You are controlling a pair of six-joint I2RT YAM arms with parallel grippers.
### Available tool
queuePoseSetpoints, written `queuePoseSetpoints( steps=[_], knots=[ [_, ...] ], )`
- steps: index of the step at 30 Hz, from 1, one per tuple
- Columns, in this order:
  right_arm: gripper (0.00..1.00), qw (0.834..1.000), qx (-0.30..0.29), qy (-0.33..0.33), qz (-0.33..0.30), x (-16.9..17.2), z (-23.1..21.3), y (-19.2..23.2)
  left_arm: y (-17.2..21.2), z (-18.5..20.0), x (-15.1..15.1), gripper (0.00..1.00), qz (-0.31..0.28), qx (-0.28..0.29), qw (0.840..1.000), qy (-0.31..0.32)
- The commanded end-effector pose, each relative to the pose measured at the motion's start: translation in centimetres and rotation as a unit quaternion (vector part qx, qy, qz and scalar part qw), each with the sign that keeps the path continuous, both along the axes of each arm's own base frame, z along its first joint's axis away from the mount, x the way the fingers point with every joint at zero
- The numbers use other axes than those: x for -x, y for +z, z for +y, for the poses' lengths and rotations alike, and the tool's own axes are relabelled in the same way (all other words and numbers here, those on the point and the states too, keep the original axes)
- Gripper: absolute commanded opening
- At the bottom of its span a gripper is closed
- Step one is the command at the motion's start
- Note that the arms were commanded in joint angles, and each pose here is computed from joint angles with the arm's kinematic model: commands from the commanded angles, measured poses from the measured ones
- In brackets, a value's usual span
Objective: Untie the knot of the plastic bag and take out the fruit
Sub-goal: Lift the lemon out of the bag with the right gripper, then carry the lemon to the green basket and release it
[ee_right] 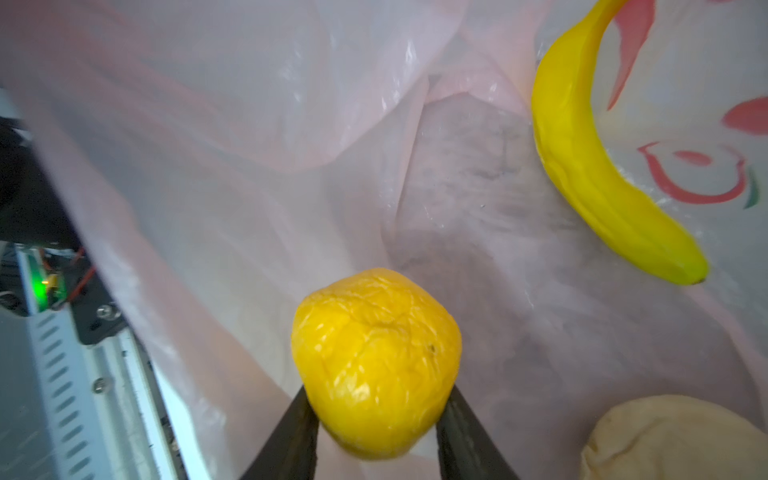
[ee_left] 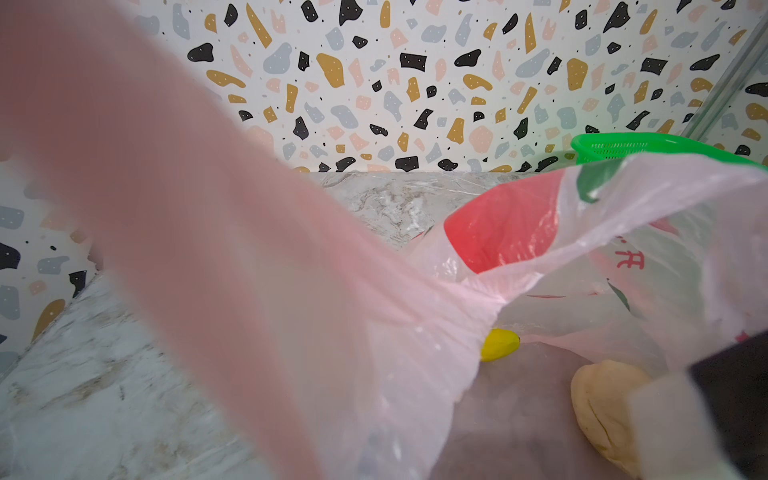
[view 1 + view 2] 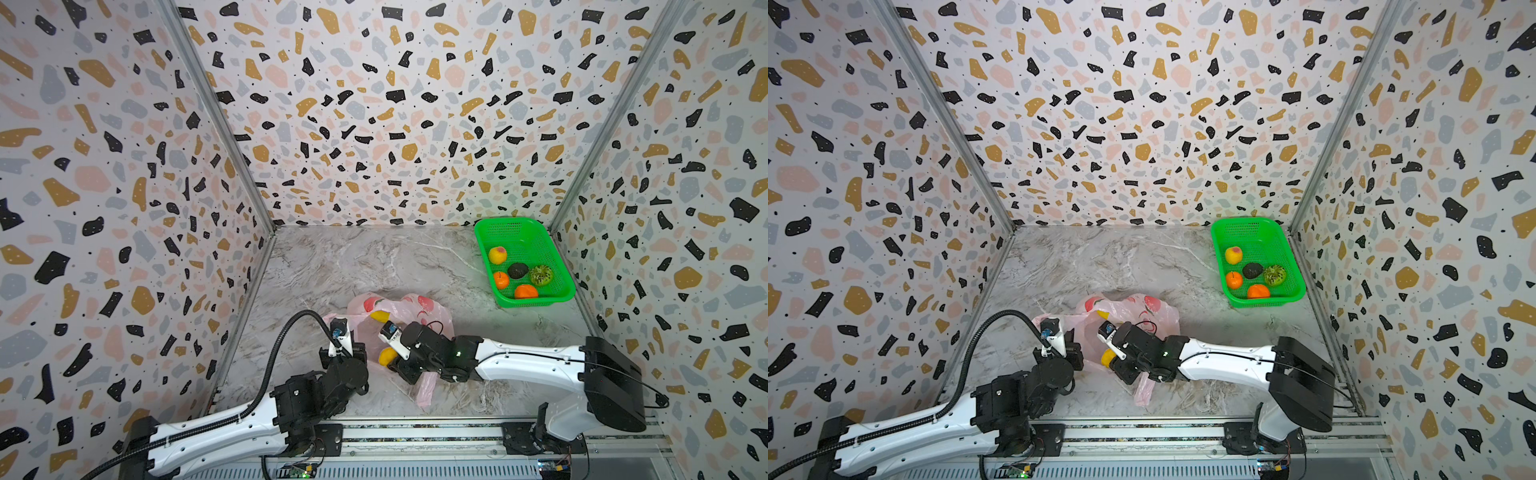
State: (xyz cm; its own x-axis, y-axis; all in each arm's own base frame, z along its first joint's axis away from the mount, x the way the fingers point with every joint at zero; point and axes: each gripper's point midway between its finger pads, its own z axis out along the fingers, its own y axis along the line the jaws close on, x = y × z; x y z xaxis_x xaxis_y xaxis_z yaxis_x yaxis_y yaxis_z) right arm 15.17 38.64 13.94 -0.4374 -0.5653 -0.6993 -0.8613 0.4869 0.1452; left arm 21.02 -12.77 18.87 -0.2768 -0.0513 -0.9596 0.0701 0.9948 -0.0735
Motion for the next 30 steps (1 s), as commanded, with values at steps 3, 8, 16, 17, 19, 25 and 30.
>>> queuePoseSetpoints(
  steps=[3, 8, 16, 17, 19, 25, 30],
  knots=[
    [0.42, 0.998, -0.052, 0.004, -0.022, 0.1, -0.1, 6.3, 0.7, -0.3, -0.1, 0.0, -0.009, 0.012, 1.0, 0.001],
    [0.42, 0.996, -0.088, 0.0, -0.033, 0.4, -0.8, 9.7, 0.7, -0.3, -0.1, 0.0, -0.01, 0.013, 1.0, 0.0],
    [0.42, 0.988, -0.127, -0.05, -0.077, -2.4, -3.6, 16.4, 0.7, -0.6, -0.1, 0.0, -0.009, 0.014, 1.0, -0.003],
    [0.42, 0.986, -0.131, -0.062, -0.082, -3.2, -4.4, 17.0, 0.7, -0.7, -0.1, 0.0, -0.009, 0.014, 1.0, -0.005],
    [0.42, 0.983, -0.133, -0.091, -0.089, -5.0, -6.2, 17.8, 0.7, -0.8, -0.2, 0.0, -0.009, 0.014, 1.0, -0.006],
    [0.43, 0.968, -0.108, -0.2, -0.105, -12.5, -13.4, 17.3, 0.9, -1.1, -0.2, 0.0, -0.01, 0.017, 1.0, -0.012],
    [0.43, 0.94, -0.097, -0.31, -0.1, -18.8, -20.3, 15.3, 1.1, -1.2, -0.2, 0.0, -0.011, 0.019, 1.0, -0.015]
  ],
)
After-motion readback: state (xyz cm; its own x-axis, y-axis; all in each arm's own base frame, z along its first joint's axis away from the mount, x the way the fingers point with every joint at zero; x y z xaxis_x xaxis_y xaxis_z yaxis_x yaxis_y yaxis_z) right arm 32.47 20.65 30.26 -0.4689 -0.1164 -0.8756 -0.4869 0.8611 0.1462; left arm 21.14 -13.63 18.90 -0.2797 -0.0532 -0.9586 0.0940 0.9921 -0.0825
